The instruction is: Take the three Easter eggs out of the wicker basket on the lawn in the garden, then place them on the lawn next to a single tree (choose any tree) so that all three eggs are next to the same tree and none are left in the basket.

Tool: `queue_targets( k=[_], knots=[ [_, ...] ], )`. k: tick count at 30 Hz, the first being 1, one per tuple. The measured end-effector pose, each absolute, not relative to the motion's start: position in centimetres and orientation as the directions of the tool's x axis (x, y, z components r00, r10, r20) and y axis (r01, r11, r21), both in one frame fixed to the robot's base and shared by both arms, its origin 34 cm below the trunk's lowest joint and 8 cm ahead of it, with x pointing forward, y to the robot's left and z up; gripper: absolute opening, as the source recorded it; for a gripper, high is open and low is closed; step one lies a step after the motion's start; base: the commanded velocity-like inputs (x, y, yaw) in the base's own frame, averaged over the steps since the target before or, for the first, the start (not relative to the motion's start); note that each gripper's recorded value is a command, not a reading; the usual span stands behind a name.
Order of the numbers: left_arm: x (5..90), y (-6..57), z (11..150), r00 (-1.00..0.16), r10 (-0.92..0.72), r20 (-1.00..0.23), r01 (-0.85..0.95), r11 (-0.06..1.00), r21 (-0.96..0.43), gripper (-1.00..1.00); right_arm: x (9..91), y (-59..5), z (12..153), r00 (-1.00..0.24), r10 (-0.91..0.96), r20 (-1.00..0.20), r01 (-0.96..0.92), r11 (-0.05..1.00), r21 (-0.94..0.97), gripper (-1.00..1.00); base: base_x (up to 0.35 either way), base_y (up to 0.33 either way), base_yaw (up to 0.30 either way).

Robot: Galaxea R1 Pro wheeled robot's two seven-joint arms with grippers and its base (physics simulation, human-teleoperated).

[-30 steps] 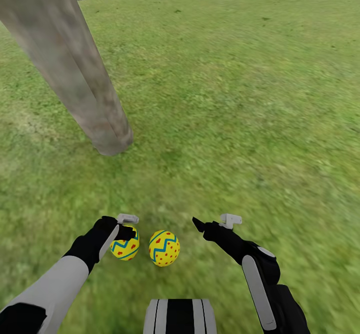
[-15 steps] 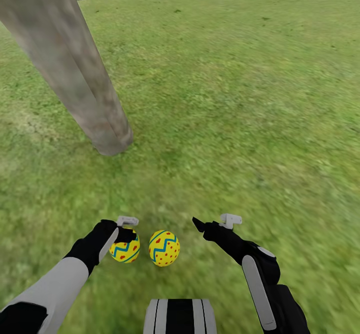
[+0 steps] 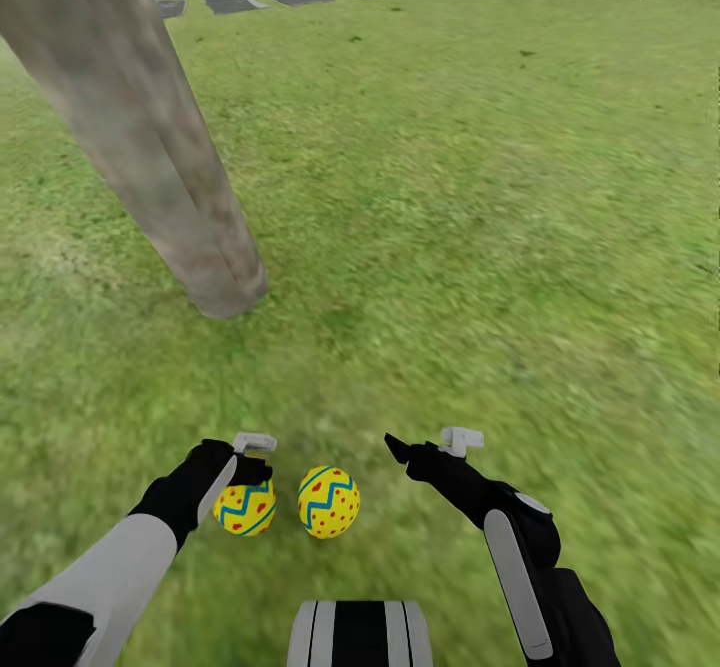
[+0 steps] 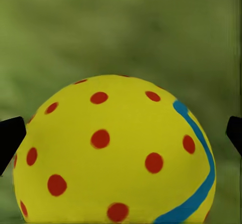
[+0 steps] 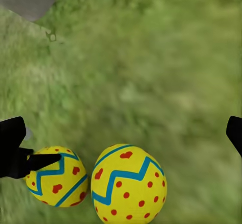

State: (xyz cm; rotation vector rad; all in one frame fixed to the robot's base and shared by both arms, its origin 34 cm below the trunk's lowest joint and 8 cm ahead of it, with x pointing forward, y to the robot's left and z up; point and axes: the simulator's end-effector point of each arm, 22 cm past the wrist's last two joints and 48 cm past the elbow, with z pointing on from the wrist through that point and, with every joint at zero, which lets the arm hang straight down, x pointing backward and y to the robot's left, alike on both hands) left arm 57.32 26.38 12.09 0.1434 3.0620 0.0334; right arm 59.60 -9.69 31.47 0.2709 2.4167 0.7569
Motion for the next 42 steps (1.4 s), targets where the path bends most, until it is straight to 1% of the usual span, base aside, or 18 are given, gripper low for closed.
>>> queue_targets(
  k=[32, 42],
  knots=[
    [60.3, 26.7, 18.7, -0.987, 0.08, -0.14, 0.076, 0.997, 0.034, 1.0, 61.5, -9.7, 38.6, -0.739, 0.351, -0.575, -0.057, 0.818, 0.573, 1.0, 0.0, 0.0, 0.0],
    [61.6, 26.7, 21.0, -0.98, 0.077, -0.182, 0.072, 0.997, 0.037, 1.0, 61.9, -9.7, 40.9, -0.716, 0.351, -0.604, -0.08, 0.818, 0.57, 1.0, -0.114, 0.0, 0.0]
  ],
)
